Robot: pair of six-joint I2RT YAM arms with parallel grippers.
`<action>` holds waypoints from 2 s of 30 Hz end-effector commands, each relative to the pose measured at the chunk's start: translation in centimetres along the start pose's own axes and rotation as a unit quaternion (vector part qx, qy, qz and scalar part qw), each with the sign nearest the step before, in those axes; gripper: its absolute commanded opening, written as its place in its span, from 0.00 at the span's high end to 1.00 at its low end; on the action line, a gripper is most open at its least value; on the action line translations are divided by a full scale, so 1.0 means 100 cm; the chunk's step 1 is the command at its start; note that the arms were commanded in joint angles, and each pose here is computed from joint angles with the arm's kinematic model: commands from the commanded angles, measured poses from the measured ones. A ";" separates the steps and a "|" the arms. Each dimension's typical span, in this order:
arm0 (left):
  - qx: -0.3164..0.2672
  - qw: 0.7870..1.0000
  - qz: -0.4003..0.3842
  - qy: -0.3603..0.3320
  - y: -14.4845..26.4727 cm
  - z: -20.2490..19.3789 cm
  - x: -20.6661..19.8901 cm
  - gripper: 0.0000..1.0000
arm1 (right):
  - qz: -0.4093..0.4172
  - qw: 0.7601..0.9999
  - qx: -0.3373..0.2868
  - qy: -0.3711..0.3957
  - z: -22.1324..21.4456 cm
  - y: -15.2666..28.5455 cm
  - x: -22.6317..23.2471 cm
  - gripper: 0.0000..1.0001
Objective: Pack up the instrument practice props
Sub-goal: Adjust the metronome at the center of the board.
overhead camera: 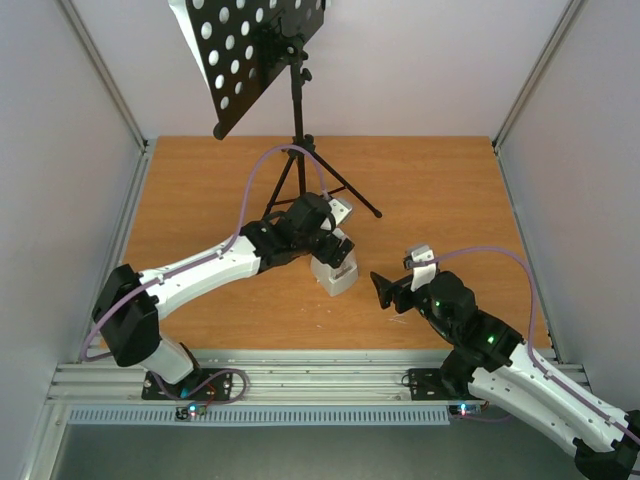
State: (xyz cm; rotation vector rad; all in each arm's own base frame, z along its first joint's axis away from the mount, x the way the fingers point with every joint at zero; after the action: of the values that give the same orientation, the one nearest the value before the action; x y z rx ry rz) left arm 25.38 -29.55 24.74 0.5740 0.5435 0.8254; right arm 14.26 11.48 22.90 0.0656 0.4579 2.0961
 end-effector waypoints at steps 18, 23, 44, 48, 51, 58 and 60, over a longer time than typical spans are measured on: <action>-0.003 1.000 -0.012 0.014 0.002 -0.006 -0.001 0.37 | -0.006 1.000 0.008 -0.006 -0.006 -0.001 0.000 0.02; 0.006 0.999 -0.033 0.012 0.003 -0.012 -0.004 0.44 | -0.004 1.000 0.008 -0.005 -0.005 -0.001 0.000 0.02; 0.018 0.990 -0.134 -0.026 0.013 -0.026 -0.017 0.22 | 0.028 0.999 0.022 -0.019 -0.007 0.001 0.006 0.02; 0.019 0.992 -0.122 -0.020 0.011 -0.028 -0.015 0.29 | 0.028 0.999 0.020 -0.025 -0.008 0.004 0.005 0.02; 0.018 0.993 -0.114 -0.017 0.010 -0.030 -0.013 0.36 | 0.027 0.999 0.018 -0.029 -0.009 0.006 0.004 0.02; 0.004 0.998 -0.066 -0.006 0.012 -0.029 -0.004 0.50 | 0.027 0.999 0.021 -0.031 -0.011 0.007 0.004 0.02; -0.005 0.999 -0.042 0.002 0.014 -0.029 -0.001 0.54 | 0.025 0.999 0.021 -0.032 -0.011 0.007 0.004 0.02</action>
State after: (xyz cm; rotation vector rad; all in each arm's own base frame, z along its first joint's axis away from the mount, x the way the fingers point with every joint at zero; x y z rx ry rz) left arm 22.67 -29.04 23.02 0.5753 0.5735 0.6444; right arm 13.48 11.26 22.24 0.1495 0.4598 2.1273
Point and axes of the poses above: each gripper's point midway between its finger pads, its own y axis back along the fingers, its own x axis along the line the jaws close on, z = x × y, the point moved 8 cm from there along y, back along the fingers, and after that the axes turned 14 degrees about y, right-handed, at the moved point
